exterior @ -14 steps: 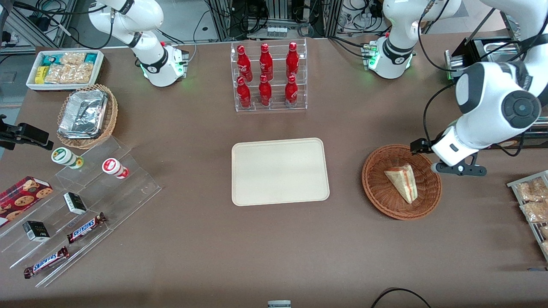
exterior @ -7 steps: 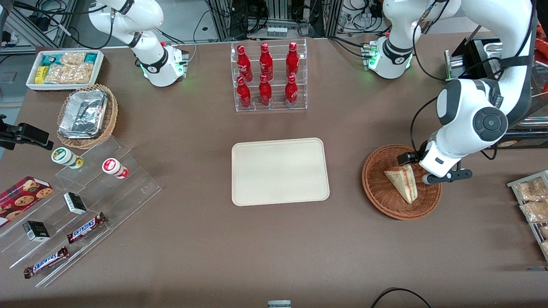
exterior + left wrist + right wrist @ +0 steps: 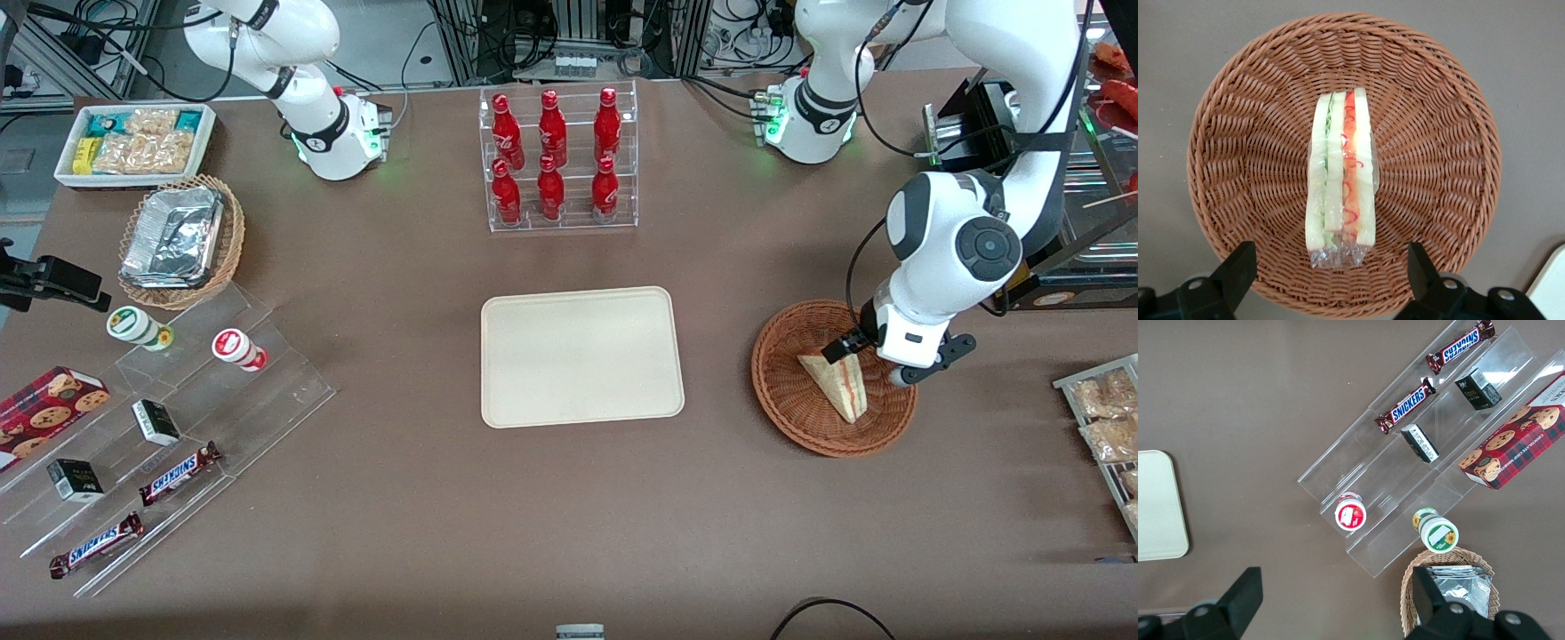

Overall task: Place sandwich from basket to tray
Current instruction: 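Lower the left gripper onto the sandwich and close it on the wrapper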

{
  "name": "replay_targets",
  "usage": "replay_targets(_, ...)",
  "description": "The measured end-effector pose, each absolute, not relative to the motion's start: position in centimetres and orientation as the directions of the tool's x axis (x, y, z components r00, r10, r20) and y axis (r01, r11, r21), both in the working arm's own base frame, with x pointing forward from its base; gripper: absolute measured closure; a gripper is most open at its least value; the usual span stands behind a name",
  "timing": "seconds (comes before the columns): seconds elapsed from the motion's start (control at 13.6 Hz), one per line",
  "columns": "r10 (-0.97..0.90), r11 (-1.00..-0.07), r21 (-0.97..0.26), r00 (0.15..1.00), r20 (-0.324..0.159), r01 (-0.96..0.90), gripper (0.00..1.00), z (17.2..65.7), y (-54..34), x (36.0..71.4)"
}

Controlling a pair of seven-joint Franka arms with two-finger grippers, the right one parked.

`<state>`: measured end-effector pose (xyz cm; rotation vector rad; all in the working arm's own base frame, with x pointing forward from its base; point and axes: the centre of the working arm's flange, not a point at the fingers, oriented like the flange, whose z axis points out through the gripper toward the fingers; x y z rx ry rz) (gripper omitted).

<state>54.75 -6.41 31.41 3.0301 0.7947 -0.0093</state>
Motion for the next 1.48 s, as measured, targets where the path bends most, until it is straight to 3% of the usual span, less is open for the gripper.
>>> replay_targets(0.89, 0.528, -0.849, 0.014, 0.849, -0.011, 0.528, 0.00, 25.9, -6.3, 55.4)
replay_targets(0.96, 0.537, -0.844, 0.012, 0.844, -0.014, 0.537, 0.05, 25.7, -6.3, 55.4)
replay_targets(1.03, 0.545, -0.838, 0.010, 0.838, -0.016, 0.546, 0.19, 25.6, -6.3, 55.4)
replay_targets(1.33, 0.552, -0.834, 0.010, 0.834, -0.016, 0.552, 0.61, 25.6, -6.3, 55.4)
replay_targets(1.48, 0.552, -0.834, 0.011, 0.834, -0.015, 0.552, 0.69, 25.8, -6.3, 55.4)
